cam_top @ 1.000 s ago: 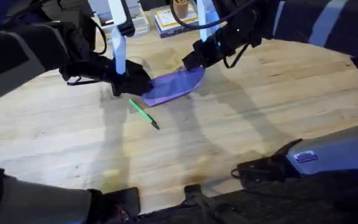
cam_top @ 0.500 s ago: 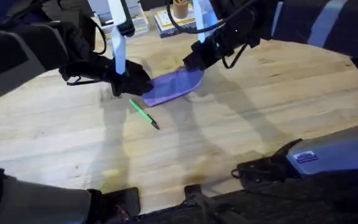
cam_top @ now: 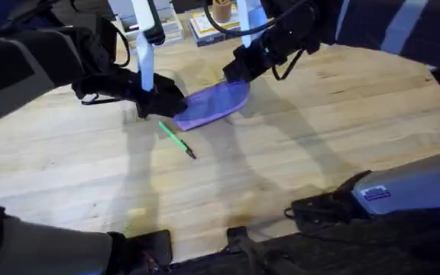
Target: Unzip the bag, pick up the pens from the table one at a time and place them inside, then zip the bag closed.
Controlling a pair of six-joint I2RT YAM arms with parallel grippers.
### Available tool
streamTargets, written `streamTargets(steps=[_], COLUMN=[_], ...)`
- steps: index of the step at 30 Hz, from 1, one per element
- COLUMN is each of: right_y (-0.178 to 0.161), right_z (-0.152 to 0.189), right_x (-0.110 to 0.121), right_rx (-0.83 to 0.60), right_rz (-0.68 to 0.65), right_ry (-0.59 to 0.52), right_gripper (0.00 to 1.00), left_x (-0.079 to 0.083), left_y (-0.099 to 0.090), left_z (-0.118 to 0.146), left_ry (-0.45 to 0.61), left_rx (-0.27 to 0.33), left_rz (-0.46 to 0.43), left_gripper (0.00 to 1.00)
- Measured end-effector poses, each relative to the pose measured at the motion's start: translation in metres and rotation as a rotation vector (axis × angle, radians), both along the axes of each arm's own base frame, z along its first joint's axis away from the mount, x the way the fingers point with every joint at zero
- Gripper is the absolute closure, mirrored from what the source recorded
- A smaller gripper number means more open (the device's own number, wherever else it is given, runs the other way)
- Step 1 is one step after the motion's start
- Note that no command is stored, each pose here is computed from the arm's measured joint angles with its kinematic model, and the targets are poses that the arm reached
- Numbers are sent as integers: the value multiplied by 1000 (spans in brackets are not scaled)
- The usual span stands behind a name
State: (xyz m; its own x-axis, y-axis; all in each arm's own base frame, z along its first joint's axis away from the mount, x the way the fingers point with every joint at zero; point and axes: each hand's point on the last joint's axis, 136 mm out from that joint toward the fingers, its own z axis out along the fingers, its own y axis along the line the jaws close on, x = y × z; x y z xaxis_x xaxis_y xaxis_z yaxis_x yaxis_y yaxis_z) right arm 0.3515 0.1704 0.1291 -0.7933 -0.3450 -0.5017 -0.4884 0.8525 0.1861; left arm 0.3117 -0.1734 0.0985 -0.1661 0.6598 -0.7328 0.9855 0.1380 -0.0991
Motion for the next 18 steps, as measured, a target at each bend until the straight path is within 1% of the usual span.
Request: streamTargets(steps=[7,18], right_y=[12,50], right_z=[4,8], right_x=[1,-11], right_rx=[11,2], right_rz=[28,106], right_ry=[-31,-73], right_gripper=[969,969], left_x=[1,1], left_y=[2,5], left_z=[-1,-3], left_ry=[-1,4], left_rx=[6,22], left_rz=[5,12], left_gripper=[959,959])
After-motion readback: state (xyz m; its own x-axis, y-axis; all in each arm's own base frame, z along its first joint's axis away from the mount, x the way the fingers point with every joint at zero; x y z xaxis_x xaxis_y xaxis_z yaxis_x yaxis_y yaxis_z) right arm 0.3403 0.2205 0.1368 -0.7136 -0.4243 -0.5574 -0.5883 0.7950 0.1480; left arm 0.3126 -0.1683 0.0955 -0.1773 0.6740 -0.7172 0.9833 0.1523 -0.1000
